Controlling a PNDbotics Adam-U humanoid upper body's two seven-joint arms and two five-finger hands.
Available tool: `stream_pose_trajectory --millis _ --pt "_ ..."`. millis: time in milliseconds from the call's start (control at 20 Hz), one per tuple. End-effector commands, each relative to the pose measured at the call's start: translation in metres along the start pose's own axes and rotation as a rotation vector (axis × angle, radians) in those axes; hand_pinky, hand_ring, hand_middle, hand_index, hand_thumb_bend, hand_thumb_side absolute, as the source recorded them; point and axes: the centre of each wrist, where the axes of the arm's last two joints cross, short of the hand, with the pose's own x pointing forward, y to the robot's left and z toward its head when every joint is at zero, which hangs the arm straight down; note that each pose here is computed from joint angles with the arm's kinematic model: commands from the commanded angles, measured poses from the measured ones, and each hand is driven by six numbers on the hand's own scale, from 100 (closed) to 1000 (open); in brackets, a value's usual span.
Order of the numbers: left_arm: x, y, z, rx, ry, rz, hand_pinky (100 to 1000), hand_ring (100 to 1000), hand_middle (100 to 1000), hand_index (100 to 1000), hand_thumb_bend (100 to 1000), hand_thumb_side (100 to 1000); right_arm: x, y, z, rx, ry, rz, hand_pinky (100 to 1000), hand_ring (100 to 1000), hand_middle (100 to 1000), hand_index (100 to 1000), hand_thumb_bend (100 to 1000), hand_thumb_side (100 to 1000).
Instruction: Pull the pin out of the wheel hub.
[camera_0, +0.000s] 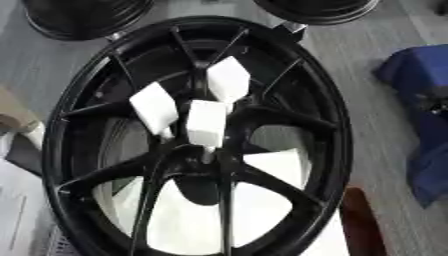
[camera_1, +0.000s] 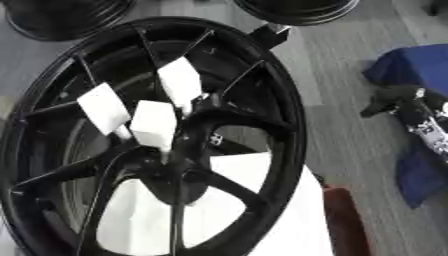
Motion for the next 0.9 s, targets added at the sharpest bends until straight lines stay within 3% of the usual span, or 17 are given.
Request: stream_pose_trajectory --millis 50,400,600,900 --pt "0.003 0.017 -0.001 0.043 -0.050 -0.017 710 734 629 806 100 696 0.008 -0.003 -0.004 0.008 -0.027 0.016 950 682 618 766 100 704" --pt "-0.002 0.017 -0.004 0.041 -0.072 -0.016 705 721 615 795 100 689 0.009 -0.003 -0.005 0.011 -0.028 0.014 949 682 619 766 100 702" --pt "0.006 0.015 -0.005 0.050 -0.120 0.020 689 698 589 774 100 698 0.009 -0.003 -0.004 0.012 -0.028 0.014 949 682 619 766 100 703" --pt "0.048 -0.012 -0.003 0.093 -0.362 0.215 643 653 541 727 100 742 0.008 0.000 -0.006 0.017 -0.037 0.000 949 682 619 766 100 699"
